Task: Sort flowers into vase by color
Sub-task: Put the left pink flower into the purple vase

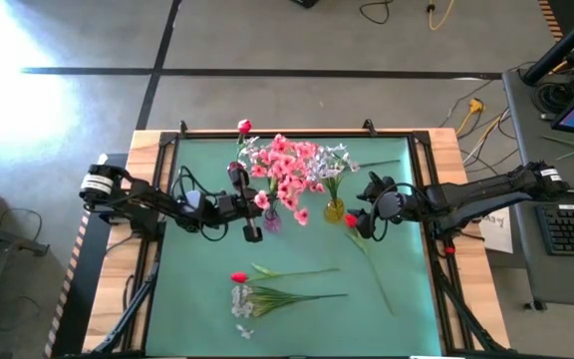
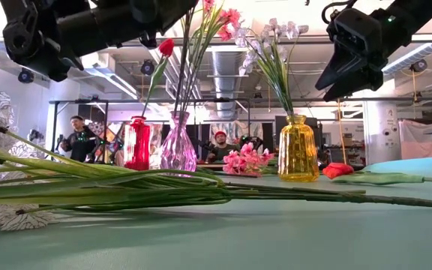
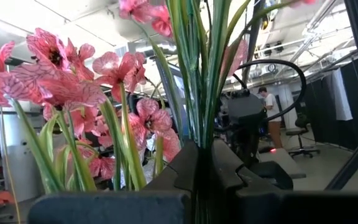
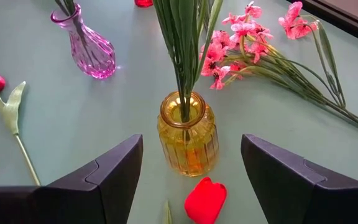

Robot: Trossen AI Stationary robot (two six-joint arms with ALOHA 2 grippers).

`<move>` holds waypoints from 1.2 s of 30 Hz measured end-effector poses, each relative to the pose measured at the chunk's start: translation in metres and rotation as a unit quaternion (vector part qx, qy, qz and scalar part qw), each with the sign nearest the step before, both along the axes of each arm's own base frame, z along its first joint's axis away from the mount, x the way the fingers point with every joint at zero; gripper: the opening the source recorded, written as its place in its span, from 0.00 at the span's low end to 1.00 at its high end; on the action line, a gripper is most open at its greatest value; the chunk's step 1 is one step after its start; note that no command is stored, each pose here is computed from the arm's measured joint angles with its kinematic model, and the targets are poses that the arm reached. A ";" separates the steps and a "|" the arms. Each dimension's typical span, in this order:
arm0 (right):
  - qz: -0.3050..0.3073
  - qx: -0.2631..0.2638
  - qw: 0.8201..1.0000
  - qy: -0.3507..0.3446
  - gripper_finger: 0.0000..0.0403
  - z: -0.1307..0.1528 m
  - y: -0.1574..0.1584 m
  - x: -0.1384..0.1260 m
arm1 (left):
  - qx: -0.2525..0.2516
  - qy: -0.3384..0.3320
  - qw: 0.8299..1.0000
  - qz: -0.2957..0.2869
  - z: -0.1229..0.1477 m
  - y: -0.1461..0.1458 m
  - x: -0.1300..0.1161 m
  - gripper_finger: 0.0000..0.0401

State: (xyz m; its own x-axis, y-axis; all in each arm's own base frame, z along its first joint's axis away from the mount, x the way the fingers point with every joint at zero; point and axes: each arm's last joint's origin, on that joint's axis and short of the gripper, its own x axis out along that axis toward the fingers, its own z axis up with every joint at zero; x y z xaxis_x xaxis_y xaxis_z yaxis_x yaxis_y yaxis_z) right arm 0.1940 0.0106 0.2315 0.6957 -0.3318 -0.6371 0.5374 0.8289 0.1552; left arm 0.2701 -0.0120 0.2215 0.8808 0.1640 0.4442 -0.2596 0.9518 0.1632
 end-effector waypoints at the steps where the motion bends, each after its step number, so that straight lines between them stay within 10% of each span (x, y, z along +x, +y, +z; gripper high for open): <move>1: 0.000 0.000 1.000 -0.001 0.66 0.000 0.000 0.000 | 0.000 0.001 1.000 0.000 0.000 0.000 0.000 0.00; 19: 0.003 -0.002 1.000 -0.006 0.66 0.001 0.000 0.001 | -0.001 0.001 1.000 0.001 0.000 0.000 0.000 0.01; 36: 0.003 -0.002 1.000 -0.006 0.66 0.001 0.000 0.001 | -0.036 0.017 0.998 0.050 -0.009 0.003 -0.006 0.30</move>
State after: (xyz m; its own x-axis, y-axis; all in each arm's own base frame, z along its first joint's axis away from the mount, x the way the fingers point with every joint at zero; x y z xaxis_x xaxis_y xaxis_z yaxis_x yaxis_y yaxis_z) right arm 0.1949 0.0107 0.2324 0.7046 -0.3300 -0.6282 0.5310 0.8324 0.1583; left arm 0.2642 -0.0092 0.2125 0.8732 0.2817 0.3977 -0.3485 0.9314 0.1054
